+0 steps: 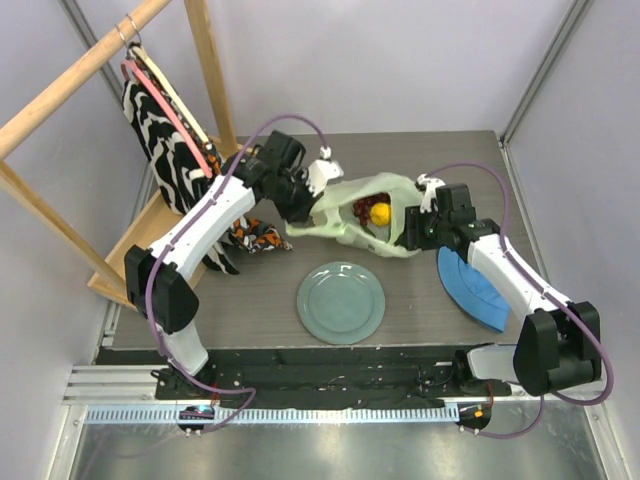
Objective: Take the fake fruits out of the plastic bag
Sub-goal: Adjust the plastic bag at the center of the board, then take out the fake fruit from the plastic bag.
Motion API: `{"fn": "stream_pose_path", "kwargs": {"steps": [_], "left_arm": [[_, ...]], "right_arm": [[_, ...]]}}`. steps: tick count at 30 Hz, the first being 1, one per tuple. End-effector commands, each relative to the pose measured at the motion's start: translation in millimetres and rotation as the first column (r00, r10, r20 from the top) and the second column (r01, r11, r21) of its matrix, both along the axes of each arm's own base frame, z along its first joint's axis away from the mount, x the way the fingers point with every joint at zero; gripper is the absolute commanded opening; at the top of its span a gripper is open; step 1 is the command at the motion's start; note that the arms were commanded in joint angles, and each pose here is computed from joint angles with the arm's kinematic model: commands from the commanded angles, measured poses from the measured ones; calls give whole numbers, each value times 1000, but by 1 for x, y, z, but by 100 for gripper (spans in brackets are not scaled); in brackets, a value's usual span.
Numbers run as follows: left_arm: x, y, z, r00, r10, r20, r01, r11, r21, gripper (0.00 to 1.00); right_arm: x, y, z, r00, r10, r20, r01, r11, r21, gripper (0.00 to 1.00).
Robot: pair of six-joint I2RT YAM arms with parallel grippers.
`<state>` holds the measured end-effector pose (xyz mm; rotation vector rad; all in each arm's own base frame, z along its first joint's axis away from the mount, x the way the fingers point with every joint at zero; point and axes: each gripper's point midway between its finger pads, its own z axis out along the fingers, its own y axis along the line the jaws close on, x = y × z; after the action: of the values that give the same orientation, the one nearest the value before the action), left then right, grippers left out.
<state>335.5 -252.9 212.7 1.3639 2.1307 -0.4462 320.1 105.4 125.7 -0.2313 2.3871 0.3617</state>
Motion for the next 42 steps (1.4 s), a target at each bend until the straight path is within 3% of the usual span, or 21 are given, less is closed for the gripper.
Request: {"fn": "stream_pose_path", "kwargs": {"steps": [1,3,7,14,23,30,42], "left_arm": [[-31,19,-16,986,83,-147,-80,996,29,0],[-32,20,-20,978,122,-169,-118,992,34,0],[-30,26,-27,963,201,-177,-193,979,61,0],[-28,16,-19,941,266,-210,-269,963,11,0],[-22,17,-18,940,284,-188,-287,958,9,0],[-27,17,-18,940,276,-202,-281,960,0,0],[-29,13,-18,939,264,-222,-273,962,-13,0]], "right_arm": [[14,23,70,977,89,194,-110,989,99,57],[19,29,85,965,132,228,-157,983,93,58],[29,52,121,915,246,320,-274,961,43,46],[19,104,99,837,446,319,-460,887,-34,28],[71,111,40,901,367,231,-358,930,-84,25],[108,93,21,916,310,253,-255,940,-229,62],[106,49,-31,943,301,139,-225,889,-399,81]]}}
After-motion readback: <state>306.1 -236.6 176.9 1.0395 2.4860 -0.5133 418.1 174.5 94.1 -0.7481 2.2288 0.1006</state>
